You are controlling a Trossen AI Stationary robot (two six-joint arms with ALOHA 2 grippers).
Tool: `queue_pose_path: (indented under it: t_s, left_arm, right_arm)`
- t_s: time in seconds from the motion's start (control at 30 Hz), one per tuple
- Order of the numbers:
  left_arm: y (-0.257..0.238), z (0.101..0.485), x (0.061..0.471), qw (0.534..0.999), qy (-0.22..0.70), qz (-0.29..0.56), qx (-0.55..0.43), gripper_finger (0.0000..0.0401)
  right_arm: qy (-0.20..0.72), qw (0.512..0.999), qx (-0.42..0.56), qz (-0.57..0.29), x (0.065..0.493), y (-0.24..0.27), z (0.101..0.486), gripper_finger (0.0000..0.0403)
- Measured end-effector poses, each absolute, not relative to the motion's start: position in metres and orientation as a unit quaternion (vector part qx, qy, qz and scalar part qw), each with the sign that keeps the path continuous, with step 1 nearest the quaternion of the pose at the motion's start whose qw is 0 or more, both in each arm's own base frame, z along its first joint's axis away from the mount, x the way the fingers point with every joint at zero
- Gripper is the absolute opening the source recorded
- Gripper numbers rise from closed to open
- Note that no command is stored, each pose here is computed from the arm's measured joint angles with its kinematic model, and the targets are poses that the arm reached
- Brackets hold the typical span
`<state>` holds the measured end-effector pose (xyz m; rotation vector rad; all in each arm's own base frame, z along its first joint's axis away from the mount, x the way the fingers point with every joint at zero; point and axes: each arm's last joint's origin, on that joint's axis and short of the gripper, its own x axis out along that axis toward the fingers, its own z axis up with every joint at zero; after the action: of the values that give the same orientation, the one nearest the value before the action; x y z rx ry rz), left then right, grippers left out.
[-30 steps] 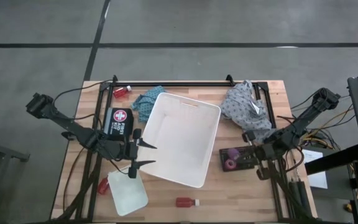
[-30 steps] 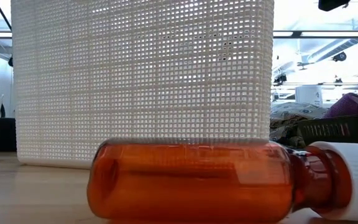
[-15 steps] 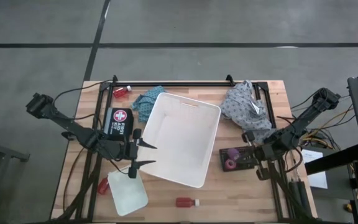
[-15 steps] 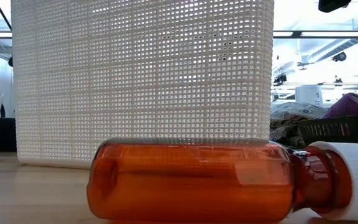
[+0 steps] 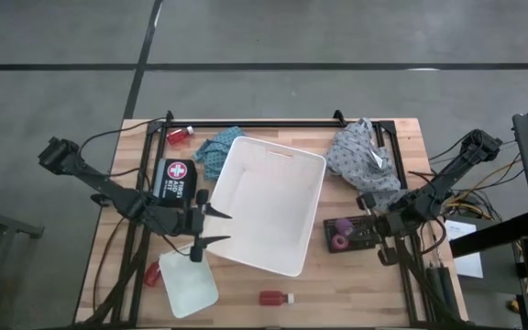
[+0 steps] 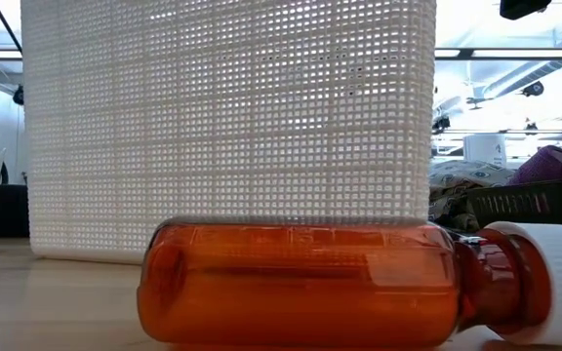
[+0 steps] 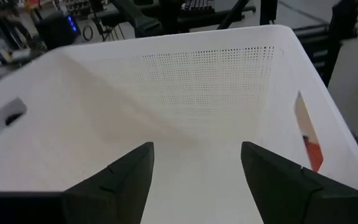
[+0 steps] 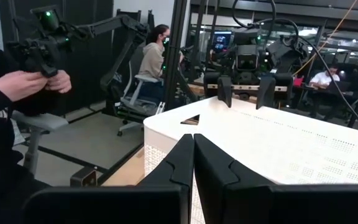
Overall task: Pick & place medical supplies in basket/bin
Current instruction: Put the bottom right orange bottle into the white bin
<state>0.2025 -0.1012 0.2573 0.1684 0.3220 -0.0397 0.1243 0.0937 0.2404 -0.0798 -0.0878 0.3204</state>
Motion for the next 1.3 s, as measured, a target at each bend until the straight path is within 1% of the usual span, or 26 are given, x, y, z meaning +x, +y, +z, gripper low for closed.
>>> queue_pose_path:
  t_s: [0.1, 0.23, 0.3, 0.43, 0.53, 0.63, 0.8, 0.97, 1.3]
  left_arm:
    - [-0.101, 0.257, 0.203, 0.986, 0.161, -0.017, 0.05, 0.0249]
    - [-0.101, 0.265, 0.203, 0.987, 0.145, -0.017, 0.065, 0.0249]
    - [-0.105, 0.276, 0.201, 0.987, 0.129, -0.008, 0.091, 0.0249]
    - [-0.116, 0.308, 0.196, 0.984, 0.103, 0.038, 0.139, 0.0249]
    - [-0.128, 0.332, 0.188, 0.983, 0.104, 0.021, 0.148, 0.0249]
    - [-0.152, 0.341, 0.182, 0.98, 0.107, 0.002, 0.167, 0.0249]
    - [-0.2, 0.34, 0.18, 0.974, 0.104, 0.043, 0.198, 0.0249]
    - [-0.239, 0.331, 0.184, 0.977, 0.112, 0.016, 0.182, 0.0249]
    - [-0.287, 0.293, 0.19, 0.977, 0.144, -0.009, 0.159, 0.0249]
  right_arm:
    - [-0.044, 0.985, -0.04, 0.159, 0.124, 0.094, 0.24, 0.0009]
    - [-0.044, 0.985, -0.04, 0.159, 0.124, 0.094, 0.24, 0.0009]
    - [-0.043, 0.985, -0.04, 0.159, 0.124, 0.094, 0.24, 0.0009]
    - [-0.043, 0.985, -0.04, 0.159, 0.124, 0.094, 0.24, 0.0009]
    - [-0.043, 0.985, -0.04, 0.159, 0.124, 0.094, 0.24, 0.0009]
    - [-0.043, 0.985, -0.04, 0.159, 0.124, 0.094, 0.24, 0.0009]
    - [-0.043, 0.985, -0.04, 0.159, 0.124, 0.094, 0.24, 0.0009]
    - [-0.043, 0.985, -0.04, 0.159, 0.124, 0.094, 0.24, 0.0009]
    - [-0.043, 0.985, -0.04, 0.159, 0.124, 0.094, 0.24, 0.0009]
